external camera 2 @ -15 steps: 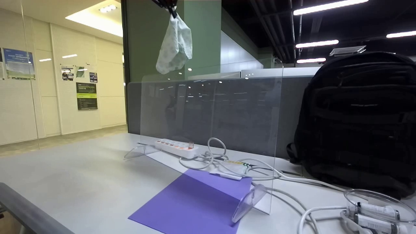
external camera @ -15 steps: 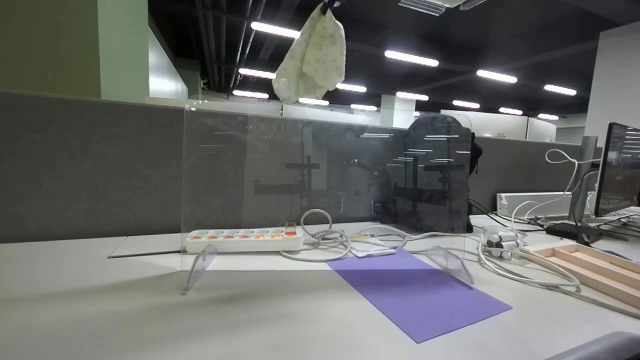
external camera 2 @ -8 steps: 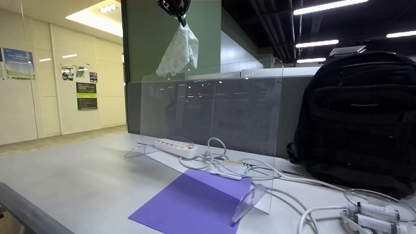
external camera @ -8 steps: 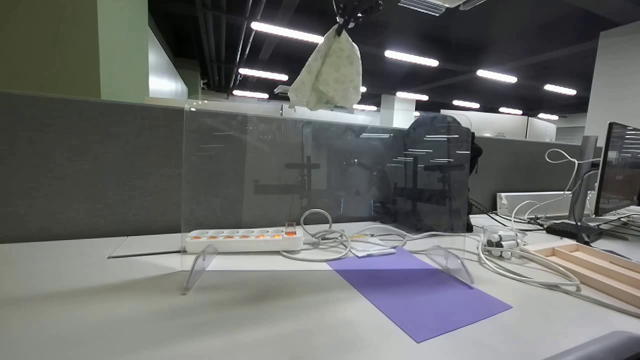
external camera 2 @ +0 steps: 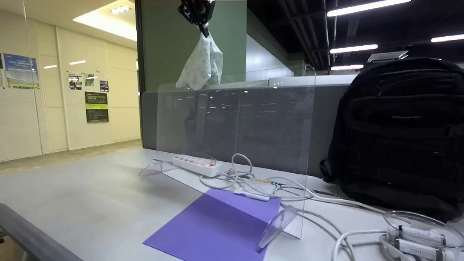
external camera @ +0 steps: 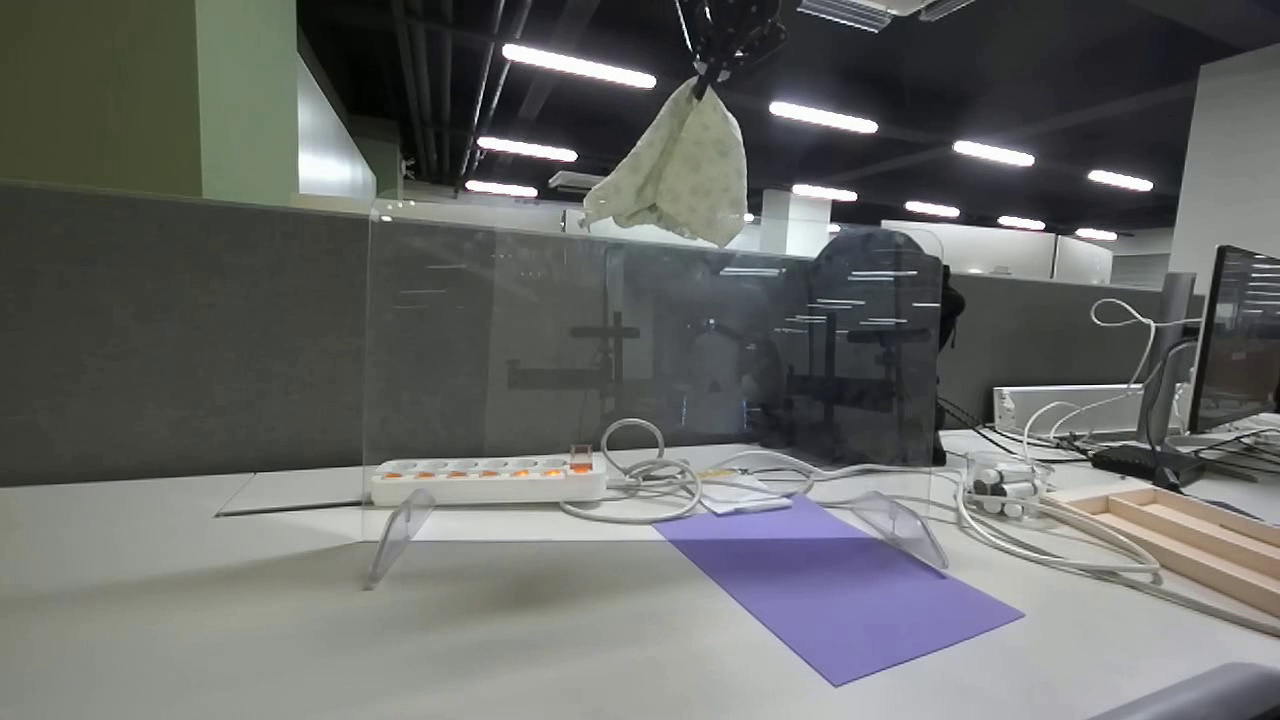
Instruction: Hang the white cloth on the glass panel
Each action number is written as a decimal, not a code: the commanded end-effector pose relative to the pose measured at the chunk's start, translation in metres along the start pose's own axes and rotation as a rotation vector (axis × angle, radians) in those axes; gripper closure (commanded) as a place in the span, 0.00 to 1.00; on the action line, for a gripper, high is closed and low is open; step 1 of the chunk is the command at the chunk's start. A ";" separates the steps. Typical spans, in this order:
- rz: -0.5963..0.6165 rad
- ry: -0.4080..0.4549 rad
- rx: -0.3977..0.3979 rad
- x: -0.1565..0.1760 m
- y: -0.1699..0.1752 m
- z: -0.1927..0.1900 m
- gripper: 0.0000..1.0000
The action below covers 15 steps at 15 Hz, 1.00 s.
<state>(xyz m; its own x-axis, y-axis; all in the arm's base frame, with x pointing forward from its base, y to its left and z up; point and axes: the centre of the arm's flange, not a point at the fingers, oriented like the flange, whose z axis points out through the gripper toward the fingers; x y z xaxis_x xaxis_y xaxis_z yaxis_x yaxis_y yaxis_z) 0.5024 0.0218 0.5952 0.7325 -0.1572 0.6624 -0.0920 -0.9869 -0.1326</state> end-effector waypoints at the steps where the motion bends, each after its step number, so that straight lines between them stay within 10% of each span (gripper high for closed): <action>1: 0.078 -0.055 -0.044 0.002 -0.007 -0.011 1.00; 9: 0.366 -0.122 -0.162 -0.006 -0.018 -0.015 1.00; 10: 0.409 -0.133 -0.184 -0.022 0.021 0.047 1.00; 15: 0.641 -0.171 -0.228 -0.038 0.060 0.114 1.00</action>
<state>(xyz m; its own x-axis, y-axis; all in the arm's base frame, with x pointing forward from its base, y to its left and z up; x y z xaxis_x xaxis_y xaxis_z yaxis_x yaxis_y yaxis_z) 0.5191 -0.0176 0.5078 0.6592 -0.6205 0.4247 -0.5784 -0.7794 -0.2408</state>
